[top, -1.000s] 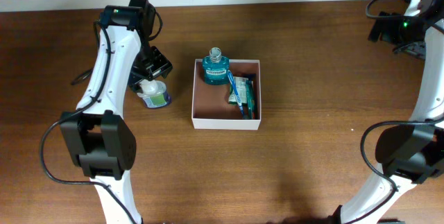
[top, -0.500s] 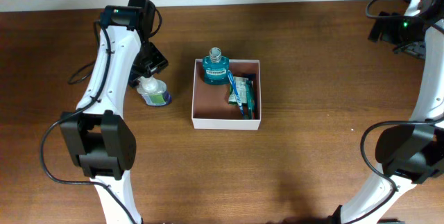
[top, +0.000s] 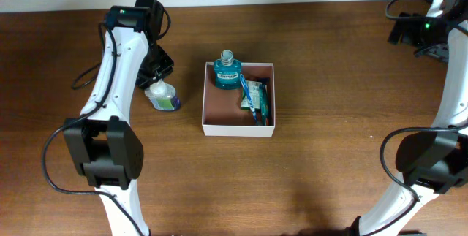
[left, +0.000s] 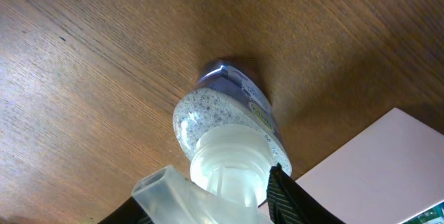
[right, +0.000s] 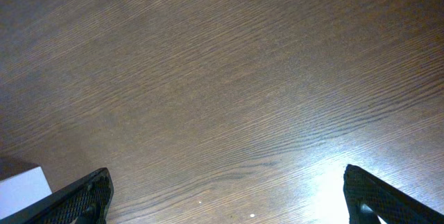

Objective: Pack container
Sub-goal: 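Lower the left gripper and close it on the soap pump head, then lift the soap pump bottle with the left gripper, then carry the soap pump bottle over the box's left side, then lower the bottle into the box and open the left gripper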

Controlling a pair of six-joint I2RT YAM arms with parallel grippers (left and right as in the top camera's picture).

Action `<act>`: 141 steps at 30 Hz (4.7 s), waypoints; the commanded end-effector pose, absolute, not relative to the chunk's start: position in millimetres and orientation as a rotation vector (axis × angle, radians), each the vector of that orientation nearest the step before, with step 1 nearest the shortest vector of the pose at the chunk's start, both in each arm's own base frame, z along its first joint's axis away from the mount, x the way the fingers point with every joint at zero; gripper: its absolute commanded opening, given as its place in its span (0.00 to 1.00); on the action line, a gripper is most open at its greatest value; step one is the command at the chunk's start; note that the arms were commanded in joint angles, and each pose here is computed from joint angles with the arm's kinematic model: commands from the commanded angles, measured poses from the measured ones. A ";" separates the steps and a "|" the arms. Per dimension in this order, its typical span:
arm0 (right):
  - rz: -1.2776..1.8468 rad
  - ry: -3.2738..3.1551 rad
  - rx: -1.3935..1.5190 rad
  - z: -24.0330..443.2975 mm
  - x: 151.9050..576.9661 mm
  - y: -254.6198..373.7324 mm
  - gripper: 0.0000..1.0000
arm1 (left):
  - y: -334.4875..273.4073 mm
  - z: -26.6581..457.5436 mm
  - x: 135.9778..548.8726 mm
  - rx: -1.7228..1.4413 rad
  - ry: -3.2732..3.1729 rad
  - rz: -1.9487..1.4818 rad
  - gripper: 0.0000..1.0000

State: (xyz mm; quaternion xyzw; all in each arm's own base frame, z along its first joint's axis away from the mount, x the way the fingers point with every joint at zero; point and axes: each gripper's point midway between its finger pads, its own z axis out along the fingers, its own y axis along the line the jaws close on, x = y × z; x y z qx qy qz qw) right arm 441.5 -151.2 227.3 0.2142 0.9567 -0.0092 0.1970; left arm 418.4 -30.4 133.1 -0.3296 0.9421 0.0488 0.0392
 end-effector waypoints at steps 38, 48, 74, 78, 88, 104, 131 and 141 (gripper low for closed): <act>-0.016 2.651 0.603 238.1 440.3 -149.7 0.99 | -29.6 224.4 429.9 -0.487 2.800 0.065 0.36; -0.016 2.651 0.603 238.1 440.3 -149.7 0.99 | -35.9 267.3 415.1 -0.383 2.721 -0.011 0.36; -0.015 2.651 0.602 238.1 440.4 -149.6 0.99 | -165.2 306.8 381.1 0.635 2.551 -0.374 0.37; -0.016 2.651 0.603 238.1 440.3 -149.7 0.99 | -179.9 304.0 378.8 0.757 2.515 -0.364 0.37; -0.016 2.651 0.603 238.1 440.3 -149.7 0.99 | -197.1 279.2 387.0 0.803 2.553 -0.376 0.37; -0.016 2.651 0.603 238.1 440.3 -149.7 0.99 | -202.2 235.9 399.8 0.817 2.659 -0.376 0.37; -0.016 2.651 0.603 238.1 440.3 -149.7 0.99 | -199.1 212.8 398.5 0.757 2.765 -0.363 0.29; -0.016 2.651 0.603 238.1 440.3 -149.7 0.98 | -198.0 195.6 396.9 0.730 2.813 -0.359 0.29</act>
